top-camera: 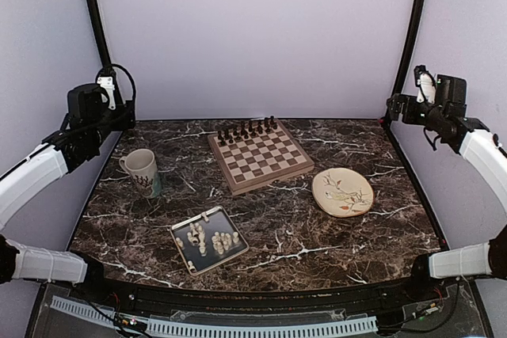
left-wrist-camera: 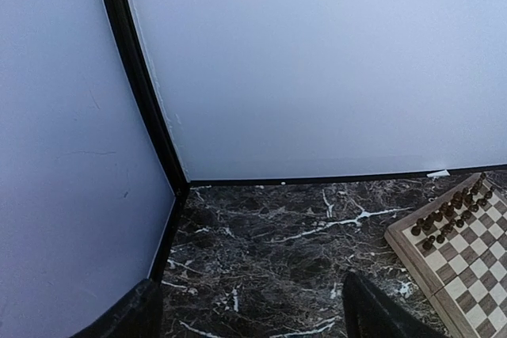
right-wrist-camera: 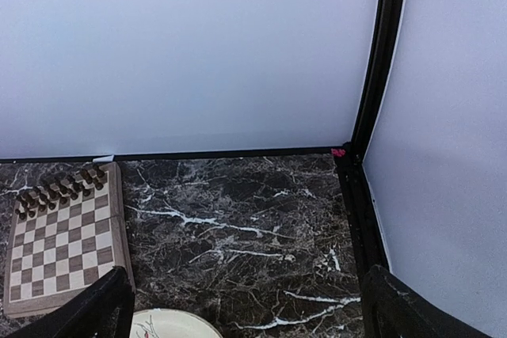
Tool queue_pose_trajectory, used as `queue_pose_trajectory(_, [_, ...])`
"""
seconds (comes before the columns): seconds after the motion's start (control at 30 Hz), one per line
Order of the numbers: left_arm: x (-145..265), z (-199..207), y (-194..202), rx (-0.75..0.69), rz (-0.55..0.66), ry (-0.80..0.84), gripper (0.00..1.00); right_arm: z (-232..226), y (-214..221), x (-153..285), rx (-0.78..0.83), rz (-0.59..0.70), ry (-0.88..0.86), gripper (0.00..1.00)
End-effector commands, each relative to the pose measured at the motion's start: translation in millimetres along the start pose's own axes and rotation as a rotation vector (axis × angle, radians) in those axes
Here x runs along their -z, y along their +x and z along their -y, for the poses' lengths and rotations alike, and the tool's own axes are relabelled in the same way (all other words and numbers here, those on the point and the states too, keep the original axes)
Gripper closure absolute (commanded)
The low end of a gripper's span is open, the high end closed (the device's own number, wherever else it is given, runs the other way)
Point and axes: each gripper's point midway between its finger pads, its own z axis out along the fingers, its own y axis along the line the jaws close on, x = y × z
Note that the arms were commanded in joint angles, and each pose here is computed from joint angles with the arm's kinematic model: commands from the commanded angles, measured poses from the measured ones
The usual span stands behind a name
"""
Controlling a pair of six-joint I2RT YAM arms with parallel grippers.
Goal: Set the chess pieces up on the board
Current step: Move the storage box to the center of the board.
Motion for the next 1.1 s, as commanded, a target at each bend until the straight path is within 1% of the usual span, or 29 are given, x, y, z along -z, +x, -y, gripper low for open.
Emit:
queue_pose_trajectory(0.0, [-3.9,20.3,7.2,0.006,-0.032,0.105,0.23,3.6,13.3,-8.0,0.021,-0.007,-0.002,0.00])
queue_pose_trajectory(0.07, [-5.7,33.1,12.4,-0.003,-0.056,0.159,0.28,2.7,24.2,-11.4,0.035,-0.030,-0.016,0.00])
queue_pose_trajectory(0.2, [-4.6,65.9,23.6,-0.023,-0.100,0.284,0.36,-8.0,48.7,-18.3,0.064,-0.084,-0.100,0.00])
queue_pose_trajectory(0.47, [15.0,160.5,54.4,-0.115,-0.214,0.595,0.48,-37.1,83.1,-36.0,0.079,-0.180,-0.292,0.06])
queue_pose_trajectory(0.63, [46.2,232.1,75.5,-0.221,-0.290,0.807,0.51,-58.0,102.5,-35.3,0.094,-0.193,-0.424,0.11])
queue_pose_trajectory(0.8, [93.1,297.3,114.2,-0.382,-0.382,1.028,0.52,-71.5,125.0,-28.8,0.122,-0.204,-0.511,0.14])
queue_pose_trajectory(0.93, [125.8,331.5,157.3,-0.535,-0.479,1.138,0.55,-76.3,131.6,-21.3,0.151,-0.191,-0.540,0.15])
queue_pose_trajectory(1.07, [155.0,350.5,192.1,-0.634,-0.570,1.223,0.56,-76.0,131.4,-14.4,0.172,-0.166,-0.550,0.15])
